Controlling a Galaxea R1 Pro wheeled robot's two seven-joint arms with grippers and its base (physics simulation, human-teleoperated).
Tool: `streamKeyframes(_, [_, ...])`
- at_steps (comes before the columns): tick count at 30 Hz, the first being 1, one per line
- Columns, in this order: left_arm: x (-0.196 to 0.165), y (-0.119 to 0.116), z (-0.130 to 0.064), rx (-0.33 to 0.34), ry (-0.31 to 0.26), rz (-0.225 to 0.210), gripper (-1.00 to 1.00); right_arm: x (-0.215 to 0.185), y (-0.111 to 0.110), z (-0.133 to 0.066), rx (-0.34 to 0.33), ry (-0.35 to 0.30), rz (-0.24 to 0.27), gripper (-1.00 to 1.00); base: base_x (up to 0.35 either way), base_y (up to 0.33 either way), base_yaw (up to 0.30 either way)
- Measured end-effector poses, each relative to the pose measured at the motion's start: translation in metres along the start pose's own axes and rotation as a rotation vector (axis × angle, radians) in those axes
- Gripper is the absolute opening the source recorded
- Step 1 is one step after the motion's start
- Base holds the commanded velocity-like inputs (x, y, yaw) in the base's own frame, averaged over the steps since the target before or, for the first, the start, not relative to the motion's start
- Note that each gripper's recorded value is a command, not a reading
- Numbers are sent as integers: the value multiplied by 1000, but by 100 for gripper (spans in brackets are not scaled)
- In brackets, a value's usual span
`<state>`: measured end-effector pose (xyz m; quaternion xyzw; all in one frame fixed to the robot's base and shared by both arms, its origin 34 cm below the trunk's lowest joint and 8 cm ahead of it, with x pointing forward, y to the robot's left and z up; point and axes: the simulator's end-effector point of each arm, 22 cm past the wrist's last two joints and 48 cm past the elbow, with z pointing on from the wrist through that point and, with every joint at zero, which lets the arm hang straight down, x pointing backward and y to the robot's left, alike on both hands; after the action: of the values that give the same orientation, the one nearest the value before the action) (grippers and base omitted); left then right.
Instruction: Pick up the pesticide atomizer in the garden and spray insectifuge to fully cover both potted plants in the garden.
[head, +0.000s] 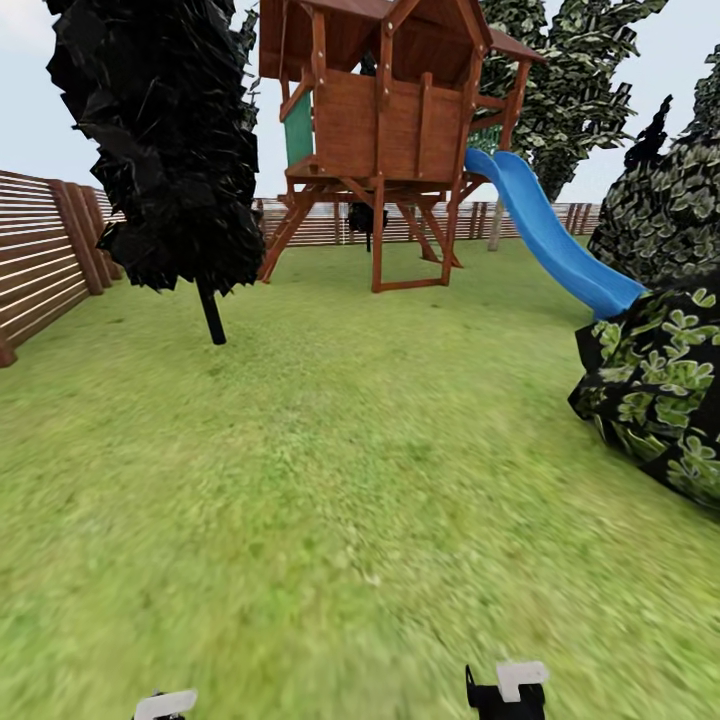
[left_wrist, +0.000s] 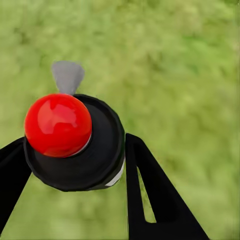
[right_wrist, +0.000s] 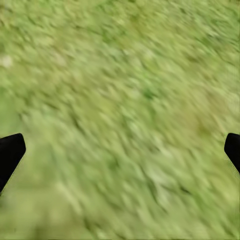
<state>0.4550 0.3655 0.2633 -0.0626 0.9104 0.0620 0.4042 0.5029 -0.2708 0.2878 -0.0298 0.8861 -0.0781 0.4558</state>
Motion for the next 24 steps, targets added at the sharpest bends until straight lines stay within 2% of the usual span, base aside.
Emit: streamKeyframes(24, [1,0,0,-1,1,0,-100,0,0,0,-1,0,0,100,339,0,0])
